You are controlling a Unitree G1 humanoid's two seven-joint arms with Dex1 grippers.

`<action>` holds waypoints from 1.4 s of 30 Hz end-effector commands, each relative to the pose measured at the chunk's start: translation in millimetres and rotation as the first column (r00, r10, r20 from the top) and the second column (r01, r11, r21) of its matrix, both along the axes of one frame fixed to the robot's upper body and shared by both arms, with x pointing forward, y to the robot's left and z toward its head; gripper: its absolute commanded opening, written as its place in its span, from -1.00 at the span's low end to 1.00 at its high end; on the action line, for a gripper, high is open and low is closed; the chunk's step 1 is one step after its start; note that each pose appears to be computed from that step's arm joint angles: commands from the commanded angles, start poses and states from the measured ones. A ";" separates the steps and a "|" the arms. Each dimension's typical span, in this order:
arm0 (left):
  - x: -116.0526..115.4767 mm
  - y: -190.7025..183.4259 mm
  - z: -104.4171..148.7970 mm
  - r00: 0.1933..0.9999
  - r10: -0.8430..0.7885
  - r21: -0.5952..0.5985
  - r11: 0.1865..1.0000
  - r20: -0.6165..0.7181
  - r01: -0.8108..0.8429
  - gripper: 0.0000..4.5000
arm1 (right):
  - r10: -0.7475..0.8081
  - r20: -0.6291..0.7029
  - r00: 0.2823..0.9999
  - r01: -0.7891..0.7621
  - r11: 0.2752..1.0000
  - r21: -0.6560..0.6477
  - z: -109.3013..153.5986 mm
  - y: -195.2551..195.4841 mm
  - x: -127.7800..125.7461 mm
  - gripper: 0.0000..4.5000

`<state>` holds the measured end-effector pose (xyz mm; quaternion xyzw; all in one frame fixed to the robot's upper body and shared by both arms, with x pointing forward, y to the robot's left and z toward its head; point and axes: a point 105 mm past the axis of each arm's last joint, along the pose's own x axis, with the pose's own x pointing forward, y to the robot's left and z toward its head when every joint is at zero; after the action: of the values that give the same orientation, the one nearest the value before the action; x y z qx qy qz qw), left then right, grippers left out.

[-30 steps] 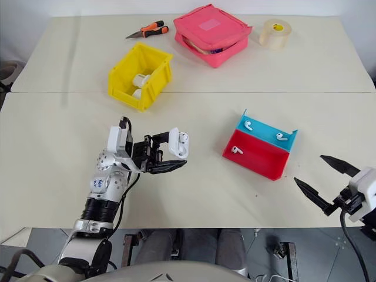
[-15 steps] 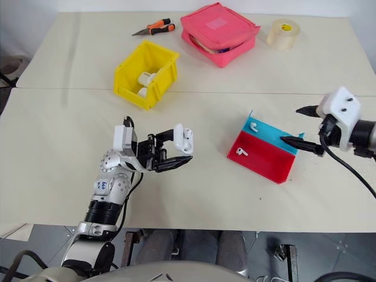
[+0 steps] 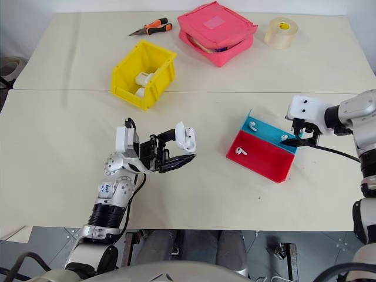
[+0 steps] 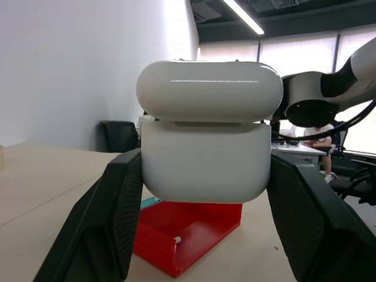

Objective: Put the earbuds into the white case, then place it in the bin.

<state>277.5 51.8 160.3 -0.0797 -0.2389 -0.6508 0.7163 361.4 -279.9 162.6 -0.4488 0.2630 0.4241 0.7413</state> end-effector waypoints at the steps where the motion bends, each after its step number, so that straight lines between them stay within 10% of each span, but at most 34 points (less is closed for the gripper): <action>1: -4.6 -0.6 8.4 0.999 0.007 -0.018 1.000 0.049 -0.007 0.23 | 0.011 -0.044 0.999 -0.014 0.998 -0.060 -4.6 -7.2 -2.0 0.97; 11: -6.2 -0.3 9.5 0.999 0.013 -0.019 1.000 0.052 -0.012 0.23 | -0.014 -0.118 0.993 0.000 0.993 -0.116 -6.4 -10.1 0.1 -0.17; 28: -5.0 -0.9 12.5 0.998 0.021 -0.024 1.000 0.060 -0.020 0.23 | -0.004 -0.179 0.984 -0.025 0.987 -0.159 -15.3 -4.1 1.6 -0.17; 33: -5.0 -0.3 12.9 0.998 0.024 -0.024 0.999 0.060 -0.023 0.23 | -0.001 -0.192 0.981 -0.029 0.988 -0.154 -18.5 -3.0 0.3 -0.70; 42: -4.2 0.4 13.1 0.998 0.020 -0.018 1.000 0.061 -0.019 0.23 | 0.002 -0.173 0.985 -0.027 0.990 -0.142 -17.5 -1.4 1.3 -0.70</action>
<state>277.1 53.4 161.3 -0.0778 -0.2420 -0.6403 0.7249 367.2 -276.5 158.8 -0.4734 0.3312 0.4461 0.6835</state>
